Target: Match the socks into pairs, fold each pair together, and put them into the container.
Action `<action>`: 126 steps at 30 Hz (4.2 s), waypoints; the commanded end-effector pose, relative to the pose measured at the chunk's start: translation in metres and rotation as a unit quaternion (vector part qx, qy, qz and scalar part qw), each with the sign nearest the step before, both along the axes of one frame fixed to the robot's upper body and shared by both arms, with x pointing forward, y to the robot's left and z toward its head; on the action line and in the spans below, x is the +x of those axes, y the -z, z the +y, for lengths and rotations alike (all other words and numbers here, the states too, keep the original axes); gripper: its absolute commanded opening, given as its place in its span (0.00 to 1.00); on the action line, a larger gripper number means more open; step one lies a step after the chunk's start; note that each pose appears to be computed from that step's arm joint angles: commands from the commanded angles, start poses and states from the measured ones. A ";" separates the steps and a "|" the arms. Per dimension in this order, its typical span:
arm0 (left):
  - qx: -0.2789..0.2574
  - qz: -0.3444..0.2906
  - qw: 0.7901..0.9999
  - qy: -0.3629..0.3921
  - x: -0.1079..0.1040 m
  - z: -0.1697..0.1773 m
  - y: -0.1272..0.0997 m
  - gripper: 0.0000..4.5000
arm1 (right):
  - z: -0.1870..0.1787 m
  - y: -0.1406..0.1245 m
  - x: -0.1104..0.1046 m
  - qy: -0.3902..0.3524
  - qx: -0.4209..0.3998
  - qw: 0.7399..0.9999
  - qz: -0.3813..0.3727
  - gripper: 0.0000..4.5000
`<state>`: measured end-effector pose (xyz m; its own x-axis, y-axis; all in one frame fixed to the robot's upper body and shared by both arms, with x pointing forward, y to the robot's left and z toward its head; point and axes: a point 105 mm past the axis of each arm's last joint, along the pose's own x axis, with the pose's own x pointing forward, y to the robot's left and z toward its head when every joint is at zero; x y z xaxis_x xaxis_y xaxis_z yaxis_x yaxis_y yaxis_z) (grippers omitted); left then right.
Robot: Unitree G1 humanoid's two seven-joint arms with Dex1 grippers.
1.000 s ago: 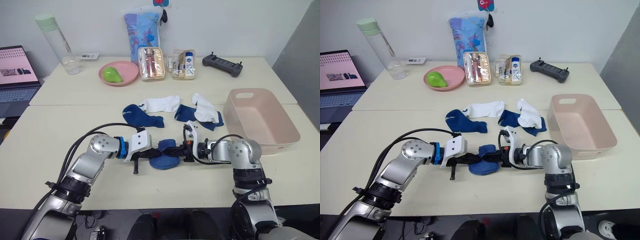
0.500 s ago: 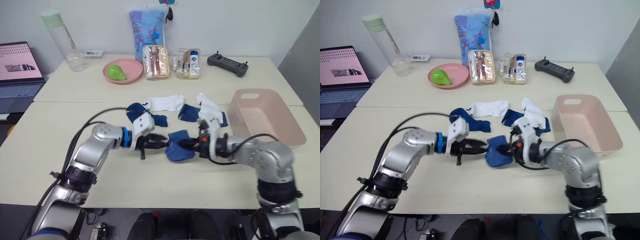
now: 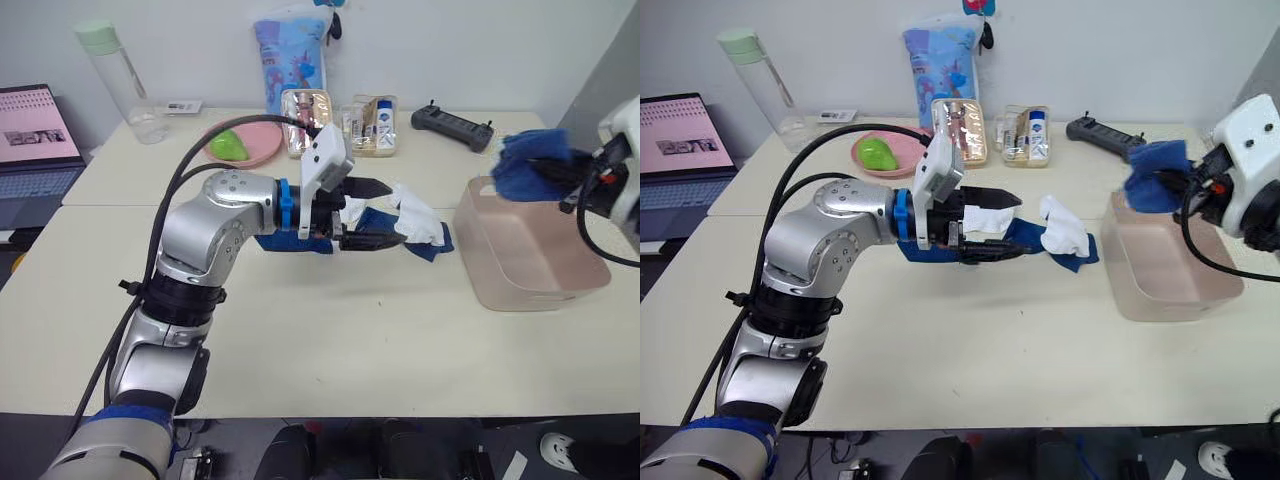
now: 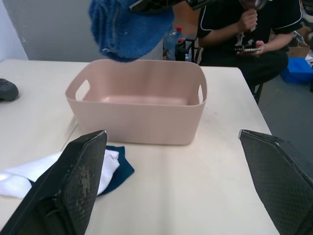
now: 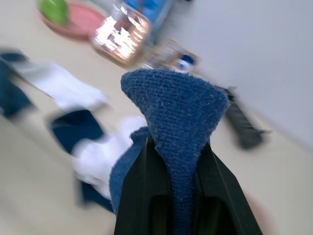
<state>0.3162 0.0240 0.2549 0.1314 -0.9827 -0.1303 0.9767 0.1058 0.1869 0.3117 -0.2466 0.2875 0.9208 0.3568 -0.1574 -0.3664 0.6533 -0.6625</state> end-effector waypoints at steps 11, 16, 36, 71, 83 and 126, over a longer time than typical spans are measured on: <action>-0.001 -0.025 0.999 0.034 -0.009 -0.012 -0.007 1.00 | -0.039 0.092 0.041 -0.056 -0.381 0.923 0.017 0.02; 0.000 -0.026 0.999 0.037 -0.011 -0.012 -0.005 1.00 | -0.040 0.106 0.060 -0.058 -0.409 0.911 0.025 0.02; 0.003 -0.024 0.999 0.034 -0.009 -0.014 -0.001 1.00 | -0.038 0.104 0.042 -0.099 -0.361 0.920 0.113 0.93; 0.052 -0.008 0.921 -0.387 -0.007 0.227 0.094 1.00 | 0.141 0.103 -0.032 -0.215 0.120 0.962 0.114 0.99; 0.033 0.053 0.934 -0.353 -0.028 0.210 0.104 1.00 | 0.148 0.137 -0.046 -0.220 0.156 0.944 0.191 0.99; 0.055 0.005 0.928 -0.369 -0.031 0.230 0.047 1.00 | 0.235 0.130 0.034 -0.325 0.002 0.945 0.026 0.01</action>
<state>0.2864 0.2514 0.1998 0.7540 -0.6124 -0.2376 0.6543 0.7326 0.1878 0.3577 0.0005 0.1302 0.5224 0.8180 -0.2407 -0.7777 0.3414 -0.5278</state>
